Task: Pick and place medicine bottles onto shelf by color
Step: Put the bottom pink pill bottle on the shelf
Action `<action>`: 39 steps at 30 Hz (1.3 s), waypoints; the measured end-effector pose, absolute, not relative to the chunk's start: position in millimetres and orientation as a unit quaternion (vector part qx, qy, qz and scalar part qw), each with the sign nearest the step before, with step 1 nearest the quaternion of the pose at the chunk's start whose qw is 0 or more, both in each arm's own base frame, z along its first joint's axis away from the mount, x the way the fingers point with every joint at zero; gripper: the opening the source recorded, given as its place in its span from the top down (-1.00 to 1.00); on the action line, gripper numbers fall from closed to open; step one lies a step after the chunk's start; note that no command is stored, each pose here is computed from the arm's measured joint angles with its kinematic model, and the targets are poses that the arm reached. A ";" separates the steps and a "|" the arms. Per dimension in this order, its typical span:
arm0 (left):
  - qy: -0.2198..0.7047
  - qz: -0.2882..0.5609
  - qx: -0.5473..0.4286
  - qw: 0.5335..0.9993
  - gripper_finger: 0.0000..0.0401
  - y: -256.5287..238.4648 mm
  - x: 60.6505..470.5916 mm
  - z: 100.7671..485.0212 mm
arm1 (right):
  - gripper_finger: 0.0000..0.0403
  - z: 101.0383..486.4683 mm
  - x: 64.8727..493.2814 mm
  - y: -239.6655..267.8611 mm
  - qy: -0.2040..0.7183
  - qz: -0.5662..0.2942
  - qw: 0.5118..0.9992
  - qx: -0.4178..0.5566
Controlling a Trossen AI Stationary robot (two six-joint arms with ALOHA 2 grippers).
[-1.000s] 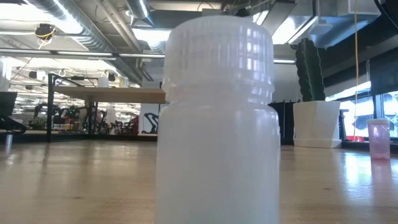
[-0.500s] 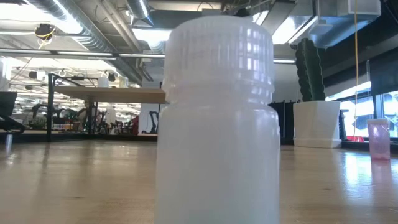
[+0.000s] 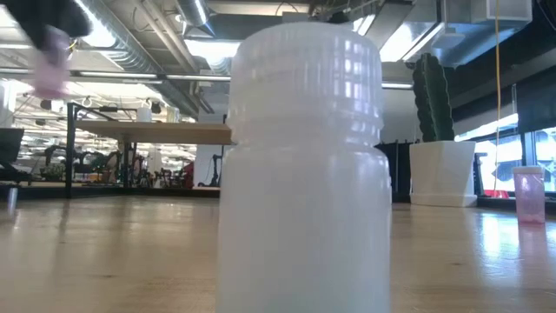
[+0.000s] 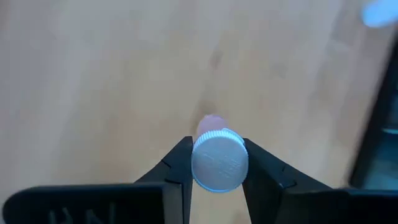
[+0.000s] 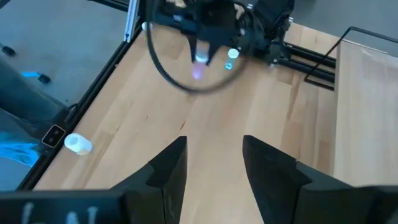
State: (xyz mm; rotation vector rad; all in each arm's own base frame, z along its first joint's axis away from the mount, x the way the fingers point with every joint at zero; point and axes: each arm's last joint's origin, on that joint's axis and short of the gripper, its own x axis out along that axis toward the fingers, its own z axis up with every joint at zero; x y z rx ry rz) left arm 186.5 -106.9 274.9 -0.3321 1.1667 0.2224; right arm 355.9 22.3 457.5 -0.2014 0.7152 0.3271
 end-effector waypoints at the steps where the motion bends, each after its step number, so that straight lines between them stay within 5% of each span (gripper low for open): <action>1: 0.548 0.108 -0.148 0.816 0.56 -99.8 190.9 274.4 | 0.21 457.5 356.0 21.3 0.348 0.158 0.919 -0.098; 16: 0.569 0.124 -0.052 0.812 0.56 -16.0 249.3 247.8 | 0.21 457.7 356.7 10.9 0.348 0.139 0.922 -0.097; 30: 0.594 0.086 -0.030 0.799 0.56 0.2 278.0 215.8 | 0.21 457.5 357.1 2.7 0.366 0.015 0.920 -0.142; 39: 0.625 0.087 -0.024 0.775 0.56 3.5 288.6 191.5 | 0.21 457.6 357.1 2.5 0.366 0.011 0.919 -0.144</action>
